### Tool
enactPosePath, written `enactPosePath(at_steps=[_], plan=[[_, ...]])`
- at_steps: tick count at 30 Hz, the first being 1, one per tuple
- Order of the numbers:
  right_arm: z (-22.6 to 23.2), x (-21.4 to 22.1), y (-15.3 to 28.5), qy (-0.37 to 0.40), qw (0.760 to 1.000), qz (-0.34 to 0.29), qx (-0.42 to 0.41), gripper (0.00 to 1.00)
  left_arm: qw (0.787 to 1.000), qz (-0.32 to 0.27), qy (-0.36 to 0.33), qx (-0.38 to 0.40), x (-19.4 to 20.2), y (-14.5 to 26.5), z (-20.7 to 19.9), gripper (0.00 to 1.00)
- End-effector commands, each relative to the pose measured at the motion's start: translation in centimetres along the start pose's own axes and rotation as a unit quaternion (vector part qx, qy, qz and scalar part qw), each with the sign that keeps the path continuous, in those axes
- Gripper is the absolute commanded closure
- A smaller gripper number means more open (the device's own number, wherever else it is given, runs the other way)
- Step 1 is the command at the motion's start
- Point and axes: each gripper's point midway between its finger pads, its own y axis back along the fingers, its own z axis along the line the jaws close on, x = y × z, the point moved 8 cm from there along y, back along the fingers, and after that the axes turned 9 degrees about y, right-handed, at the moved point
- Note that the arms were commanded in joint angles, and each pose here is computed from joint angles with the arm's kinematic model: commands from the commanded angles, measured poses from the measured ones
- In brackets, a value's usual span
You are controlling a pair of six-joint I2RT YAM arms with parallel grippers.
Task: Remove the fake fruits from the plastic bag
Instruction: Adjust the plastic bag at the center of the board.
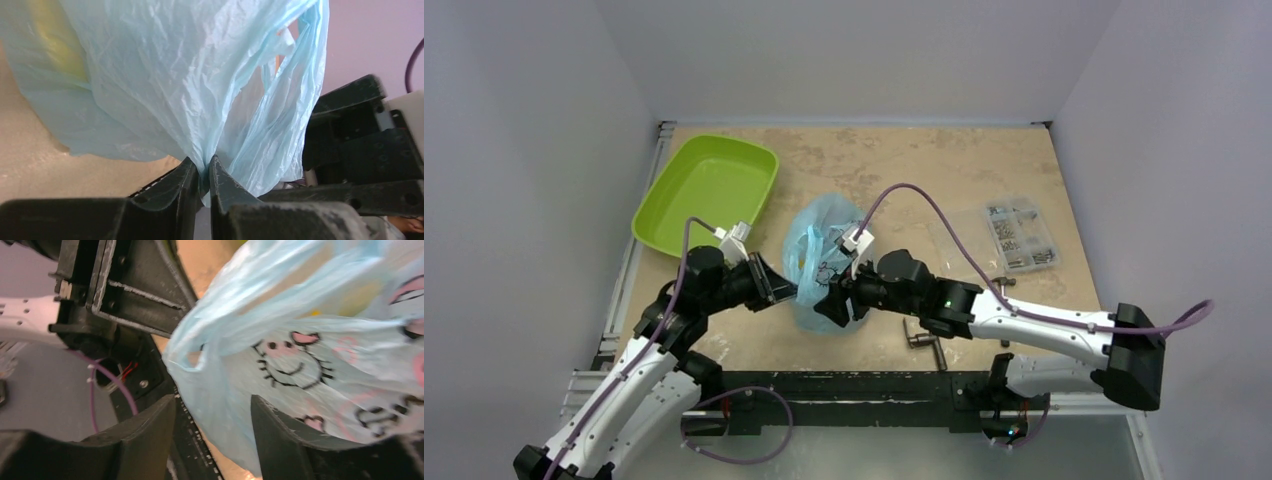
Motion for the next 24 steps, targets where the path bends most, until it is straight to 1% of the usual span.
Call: enactPosePath(at_steps=[1,2,4,5,6,8,10,11,13,15,18,20,24], plan=[[-1.2,-4.6,3.2,0.025,0.992,-0.062,0.109,0.37,0.997,-0.035,-0.072,0.011,-0.6,0.8,-0.5,0.93],[-1.6,-5.4,3.8,0.036,0.988,-0.064,0.137,0.32,0.996,-0.035,-0.082,0.016,-0.6,0.9,-0.7,0.94],[-2.4,-6.9,4.5,0.053,0.978,-0.067,0.189,0.25,0.994,-0.036,-0.103,0.034,-0.7,1.0,-1.1,0.96],[-2.8,-7.7,4.7,0.062,0.973,-0.069,0.21,0.22,0.992,-0.04,-0.114,0.043,-0.8,1.1,-1.5,1.0],[-3.3,-8.4,4.7,0.067,0.969,-0.07,0.228,0.21,0.989,-0.045,-0.128,0.052,-1.0,1.3,-1.9,1.0],[-4.7,-9.9,4.8,0.061,0.961,-0.069,0.262,0.2,0.983,-0.058,-0.158,0.073,-1.5,1.5,-3.0,1.0],[-6.6,-11.0,4.8,0.04,0.959,-0.068,0.271,0.2,0.975,-0.07,-0.194,0.089,-2.2,1.9,-4.5,1.0],[-7.4,-11.5,4.9,0.028,0.96,-0.07,0.27,0.18,0.97,-0.073,-0.21,0.094,-2.5,2.0,-5.2,1.0],[-8.3,-11.9,4.6,0.018,0.963,-0.072,0.26,0.1,0.964,-0.078,-0.235,0.095,-3.3,2.2,-6.5,1.0],[-8.7,-11.7,3.9,0.014,0.967,-0.061,0.247,0.07,0.961,-0.073,-0.25,0.095,-3.8,2.3,-7.6,1.0],[-9.0,-10.5,2.6,0.007,0.97,-0.042,0.238,0.06,0.962,-0.05,-0.251,0.099,-4.4,2.1,-8.7,1.0],[-10.0,-9.3,2.4,0.001,0.961,-0.026,0.275,0.01,0.962,-0.028,-0.25,0.104,-4.5,2.0,-9.1,1.0],[-11.8,-7.4,3.1,0.008,0.934,0.005,0.358,0.01,0.961,-0.016,-0.259,0.092,-4.7,2.4,-9.1,1.0]])
